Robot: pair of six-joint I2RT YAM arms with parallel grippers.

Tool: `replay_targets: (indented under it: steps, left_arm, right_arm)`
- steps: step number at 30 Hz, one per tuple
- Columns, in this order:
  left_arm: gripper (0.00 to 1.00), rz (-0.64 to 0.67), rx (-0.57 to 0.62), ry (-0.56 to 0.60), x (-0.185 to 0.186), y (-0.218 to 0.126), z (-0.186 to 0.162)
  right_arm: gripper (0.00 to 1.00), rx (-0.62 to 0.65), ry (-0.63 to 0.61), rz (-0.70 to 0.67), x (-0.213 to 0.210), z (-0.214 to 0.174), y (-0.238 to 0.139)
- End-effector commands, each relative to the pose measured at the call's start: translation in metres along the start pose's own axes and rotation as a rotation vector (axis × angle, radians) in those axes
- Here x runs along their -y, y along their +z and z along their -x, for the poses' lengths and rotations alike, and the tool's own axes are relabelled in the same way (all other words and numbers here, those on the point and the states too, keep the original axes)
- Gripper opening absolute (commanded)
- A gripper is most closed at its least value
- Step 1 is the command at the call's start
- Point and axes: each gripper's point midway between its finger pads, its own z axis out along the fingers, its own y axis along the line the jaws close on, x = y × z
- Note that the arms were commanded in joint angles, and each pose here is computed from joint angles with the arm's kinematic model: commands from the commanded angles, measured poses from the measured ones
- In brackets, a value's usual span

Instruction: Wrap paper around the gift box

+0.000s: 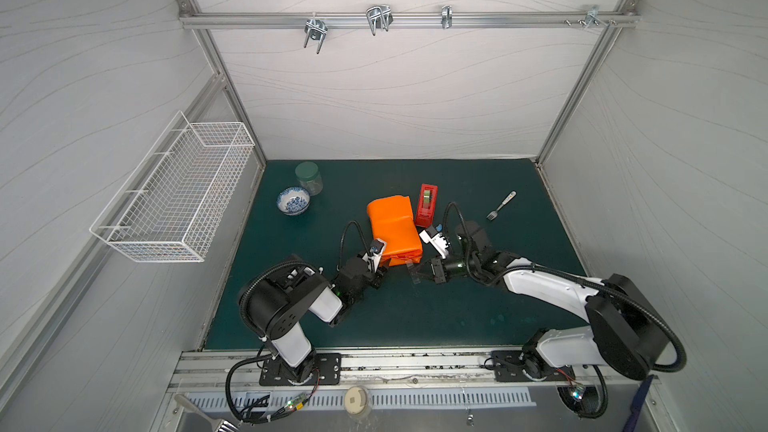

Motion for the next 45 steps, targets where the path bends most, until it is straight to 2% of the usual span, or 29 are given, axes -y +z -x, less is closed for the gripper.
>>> replay_targets:
  steps: [1, 7, 20, 45]
  left_arm:
    - [0.59, 0.023, 0.057, 0.001, -0.005, 0.0, 0.015]
    - [0.59, 0.022, 0.056, 0.001, -0.005, 0.0, 0.014]
    - [0.59, 0.021, 0.063, 0.001, -0.005, 0.0, 0.016]
    - [0.59, 0.02, 0.061, 0.002, -0.005, 0.0, 0.016]
  right_arm:
    - [0.0, 0.005, -0.13, -0.015, -0.002, 0.01, 0.014]
    - [0.0, -0.029, -0.142, -0.052, 0.009, 0.013, 0.035]
    - [0.0, -0.041, -0.126, -0.152, 0.044, 0.018, 0.053]
    - [0.0, -0.035, -0.139, -0.201, 0.054, 0.026, 0.058]
